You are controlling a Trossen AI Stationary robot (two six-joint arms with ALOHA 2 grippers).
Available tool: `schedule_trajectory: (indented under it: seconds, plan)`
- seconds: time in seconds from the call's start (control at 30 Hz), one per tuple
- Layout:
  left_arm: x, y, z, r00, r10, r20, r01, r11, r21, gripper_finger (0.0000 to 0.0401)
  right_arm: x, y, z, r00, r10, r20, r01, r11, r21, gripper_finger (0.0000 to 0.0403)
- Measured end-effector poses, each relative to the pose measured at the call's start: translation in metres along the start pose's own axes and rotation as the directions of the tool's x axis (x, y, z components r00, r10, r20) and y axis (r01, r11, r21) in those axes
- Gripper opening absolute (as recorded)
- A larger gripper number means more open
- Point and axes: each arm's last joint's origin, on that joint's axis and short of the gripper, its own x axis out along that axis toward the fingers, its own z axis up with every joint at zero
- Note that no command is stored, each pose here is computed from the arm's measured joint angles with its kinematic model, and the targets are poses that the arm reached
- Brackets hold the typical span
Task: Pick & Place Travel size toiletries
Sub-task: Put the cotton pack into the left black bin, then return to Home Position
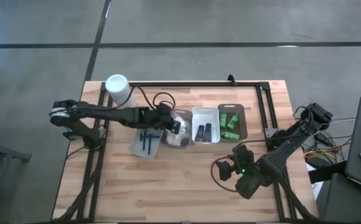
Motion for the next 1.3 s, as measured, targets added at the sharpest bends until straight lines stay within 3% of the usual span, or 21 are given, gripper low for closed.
schedule_trajectory:
  seconds: [0.3,0.47,0.6,0.77,1.07,1.2,1.3]
  plan:
    - [-0.004,-0.009,-0.02,0.998,-0.015,-0.062,0.016,1.0,0.015,0.0002,0.0,-0.001,0.0,1.0,-0.01,0.003,0.01,1.0,0.02,0.0363]
    - [0.009,-0.004,-0.033,0.993,0.072,-0.093,-0.067,0.996,0.056,0.0006,0.0,-0.002,0.0,1.0,-0.013,0.003,0.013,1.0,0.018,0.0363]
    - [0.019,-0.004,-0.041,0.989,0.077,-0.126,-0.071,0.996,0.058,0.0022,0.0,-0.002,0.0,1.0,-0.016,-0.001,0.016,1.0,0.017,0.0363]
    - [0.017,-0.007,-0.044,0.991,0.092,-0.094,-0.087,0.995,0.052,0.0063,0.0,-0.002,0.0,0.999,-0.024,-0.027,0.025,0.999,0.022,0.0364]
    - [0.002,-0.016,-0.033,0.994,0.085,-0.064,-0.077,0.99,0.118,0.0172,0.0,-0.002,-0.001,0.999,-0.024,-0.03,0.025,0.999,0.036,0.0363]
    - [-0.019,-0.02,-0.022,0.993,0.096,-0.076,-0.081,0.982,0.17,0.0209,0.0,-0.002,-0.001,0.999,-0.023,-0.031,0.023,0.999,0.023,0.0363]
    - [-0.039,-0.024,-0.012,0.995,0.045,-0.084,-0.023,0.97,0.243,0.0223,-0.001,0.0,0.0,0.999,-0.018,-0.034,0.018,1.0,-0.011,0.0363]
